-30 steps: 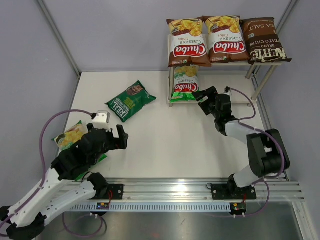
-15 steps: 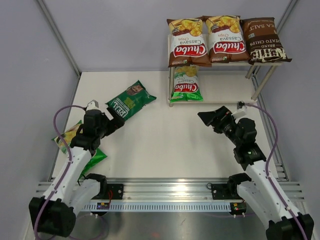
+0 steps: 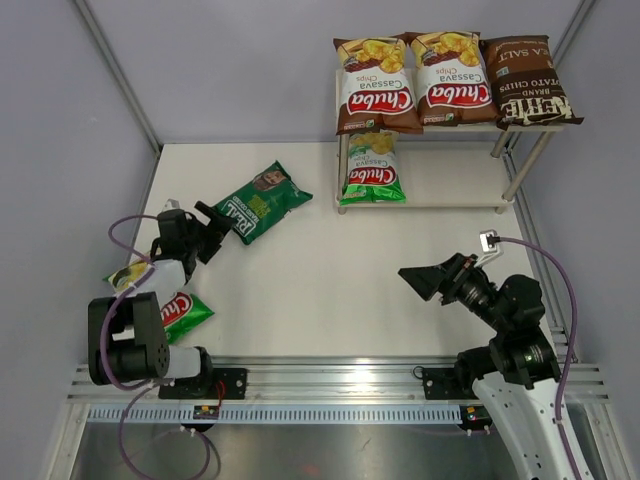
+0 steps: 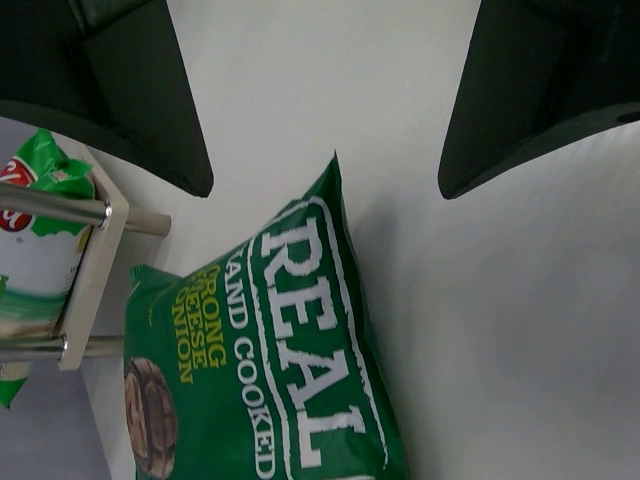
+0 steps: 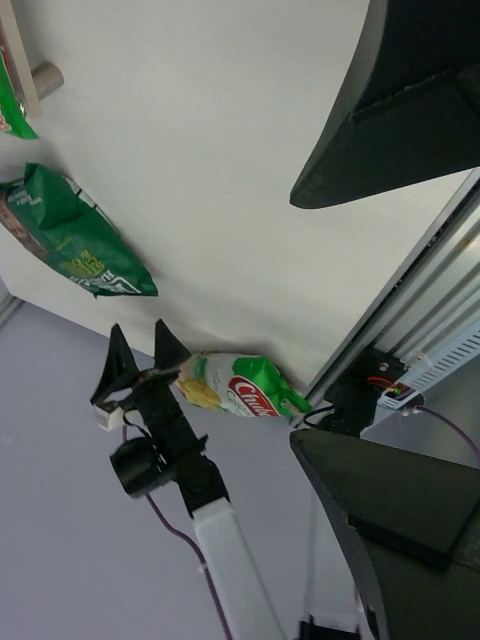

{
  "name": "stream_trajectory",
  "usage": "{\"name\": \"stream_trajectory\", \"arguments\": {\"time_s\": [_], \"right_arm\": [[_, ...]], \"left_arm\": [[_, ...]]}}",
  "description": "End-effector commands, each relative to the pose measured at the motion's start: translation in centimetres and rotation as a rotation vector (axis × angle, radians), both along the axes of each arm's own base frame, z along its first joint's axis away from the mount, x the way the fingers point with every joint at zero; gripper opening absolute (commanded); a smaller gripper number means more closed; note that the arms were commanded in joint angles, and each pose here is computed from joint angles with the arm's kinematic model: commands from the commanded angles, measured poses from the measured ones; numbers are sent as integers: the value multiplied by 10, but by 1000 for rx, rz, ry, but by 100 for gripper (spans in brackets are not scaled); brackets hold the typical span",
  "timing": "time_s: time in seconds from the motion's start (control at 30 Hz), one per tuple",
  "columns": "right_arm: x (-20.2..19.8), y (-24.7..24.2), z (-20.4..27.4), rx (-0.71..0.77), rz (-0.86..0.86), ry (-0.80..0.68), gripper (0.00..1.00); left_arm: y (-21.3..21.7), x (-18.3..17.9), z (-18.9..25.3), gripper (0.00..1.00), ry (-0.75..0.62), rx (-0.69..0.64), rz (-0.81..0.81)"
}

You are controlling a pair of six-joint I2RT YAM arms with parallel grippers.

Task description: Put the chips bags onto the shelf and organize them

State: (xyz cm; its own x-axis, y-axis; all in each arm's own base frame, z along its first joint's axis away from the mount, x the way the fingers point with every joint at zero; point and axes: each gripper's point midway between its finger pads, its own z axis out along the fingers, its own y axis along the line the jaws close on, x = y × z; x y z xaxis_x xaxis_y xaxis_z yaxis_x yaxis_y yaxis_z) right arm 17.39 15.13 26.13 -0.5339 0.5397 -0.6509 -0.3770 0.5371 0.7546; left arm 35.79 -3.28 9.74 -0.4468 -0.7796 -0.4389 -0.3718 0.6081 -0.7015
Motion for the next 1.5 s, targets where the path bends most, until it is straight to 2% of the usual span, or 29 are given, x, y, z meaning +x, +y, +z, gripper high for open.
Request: {"name": "stream_trajectory", "arguments": {"time_s": [0.0, 0.07, 0.1, 0.2, 0.23, 0.3, 0.33, 0.43, 0.53, 0.77, 0.87, 0.9, 0.97, 1.1, 1.13, 1.2, 1.23, 1.33, 1.37, 1.47], "right_arm": [[-29, 11, 24, 13, 130, -75, 99], [-34, 11, 29, 7, 146, -101, 99], [-36, 11, 29, 2, 151, -105, 99], [-41, 10, 33, -9, 155, -125, 99], [-42, 10, 34, -10, 155, -127, 99], [-45, 10, 36, -14, 164, -141, 99], [-46, 9, 36, -18, 164, -142, 99], [-49, 10, 40, -20, 175, -157, 99], [-50, 10, 43, -15, 174, -164, 99], [-49, 11, 51, -4, 178, -189, 99], [-49, 10, 52, -6, 175, -192, 99], [-50, 10, 53, -9, 174, -198, 99], [-49, 8, 52, -22, 163, -196, 99], [-47, 5, 49, -42, 139, -191, 99], [-47, 5, 47, -48, 136, -189, 99], [-46, 3, 45, -54, 127, -180, 99], [-45, 2, 45, -61, 120, -185, 99], [-44, -1, 41, -75, 103, -180, 99], [-42, -2, 41, -78, 87, -179, 99], [-35, -4, 32, -88, 68, -152, 99]], "left_arm": [[1, 36, 17, 99, -149, -64, -18], [3, 51, 18, 99, -190, -80, -22], [1, 55, 4, 99, -169, -113, -38], [0, 71, 3, 99, -250, -173, -45], [1, 75, -17, 99, -217, -201, -36], [-1, 80, -28, 99, -221, -226, -42], [-1, 86, -28, 99, -266, -235, -45], [1, 92, -36, 99, -273, -235, -44], [-2, 97, -39, 94, -271, -270, -43], [-8, 111, -46, 72, -216, -235, -56], [-15, 116, -41, 51, -223, -213, -94], [-17, 116, -39, 40, -231, -210, -99], [-18, 116, -28, 27, -254, -204, -97], [-27, 109, 6, 15, -324, -196, -120], [-30, 106, 26, 10, -369, -189, -134], [-38, 95, 38, 2, -394, -188, -172], [-42, 89, 59, 0, -439, -181, -195], [-56, 65, 72, 0, -455, -188, -264], [-63, 54, 89, 0, -488, -186, -309], [-79, 28, 93, 0, -433, -171, -394]]}}
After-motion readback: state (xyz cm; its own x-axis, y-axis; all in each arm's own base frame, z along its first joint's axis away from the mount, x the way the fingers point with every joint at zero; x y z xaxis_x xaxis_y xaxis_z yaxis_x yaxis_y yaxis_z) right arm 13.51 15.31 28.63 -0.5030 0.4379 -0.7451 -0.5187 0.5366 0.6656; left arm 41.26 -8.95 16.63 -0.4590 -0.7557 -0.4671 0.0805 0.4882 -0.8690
